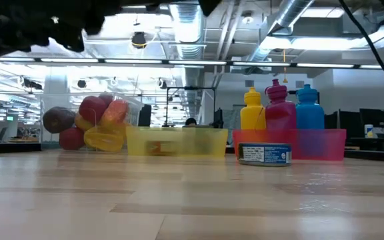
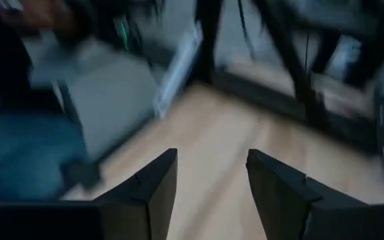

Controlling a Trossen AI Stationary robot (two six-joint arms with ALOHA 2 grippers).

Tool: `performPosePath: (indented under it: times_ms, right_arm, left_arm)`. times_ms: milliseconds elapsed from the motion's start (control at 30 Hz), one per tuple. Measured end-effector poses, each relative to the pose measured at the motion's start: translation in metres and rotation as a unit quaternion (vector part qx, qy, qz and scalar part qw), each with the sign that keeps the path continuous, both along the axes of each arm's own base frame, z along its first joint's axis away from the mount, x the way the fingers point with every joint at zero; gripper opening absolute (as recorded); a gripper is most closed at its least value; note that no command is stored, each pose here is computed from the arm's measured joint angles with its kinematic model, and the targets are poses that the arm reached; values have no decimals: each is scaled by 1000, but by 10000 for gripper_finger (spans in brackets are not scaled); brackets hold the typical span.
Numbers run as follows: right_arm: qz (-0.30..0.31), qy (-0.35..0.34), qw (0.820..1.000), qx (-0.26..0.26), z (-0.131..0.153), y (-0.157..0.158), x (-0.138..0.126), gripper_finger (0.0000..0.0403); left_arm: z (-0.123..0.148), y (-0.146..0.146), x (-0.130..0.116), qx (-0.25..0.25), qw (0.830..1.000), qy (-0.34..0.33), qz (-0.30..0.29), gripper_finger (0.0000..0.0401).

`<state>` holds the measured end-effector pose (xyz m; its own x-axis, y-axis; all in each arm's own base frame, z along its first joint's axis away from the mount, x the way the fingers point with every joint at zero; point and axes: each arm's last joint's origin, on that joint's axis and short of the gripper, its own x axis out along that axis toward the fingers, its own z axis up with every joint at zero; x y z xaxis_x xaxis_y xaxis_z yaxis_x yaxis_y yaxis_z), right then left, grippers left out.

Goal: Pick & Place Food Item
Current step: Put the blue tuna can into the yellow bin

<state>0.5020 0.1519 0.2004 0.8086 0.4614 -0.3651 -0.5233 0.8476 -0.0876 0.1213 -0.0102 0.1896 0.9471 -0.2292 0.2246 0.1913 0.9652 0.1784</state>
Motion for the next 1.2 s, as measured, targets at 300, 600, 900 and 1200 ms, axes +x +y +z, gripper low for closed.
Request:
performPosePath:
  times_ms: [300,600,900,1200]
  right_arm:
    - [-106,-53,993,-21,-40,-14,-39,165]
    - [-227,121,952,-166,-17,-23,-121,165]
    - [-264,347,868,-239,-37,-40,-169,165]
    - [-287,401,832,-254,-40,-48,-179,165]
  left_arm:
    - [-3,0,-3,-19,1000,22,-7,209]
    - [-11,0,-1,-26,997,68,0,209]
    - [-16,1,-1,-23,996,89,12,209]
    - [-16,2,-1,-23,995,91,24,209]
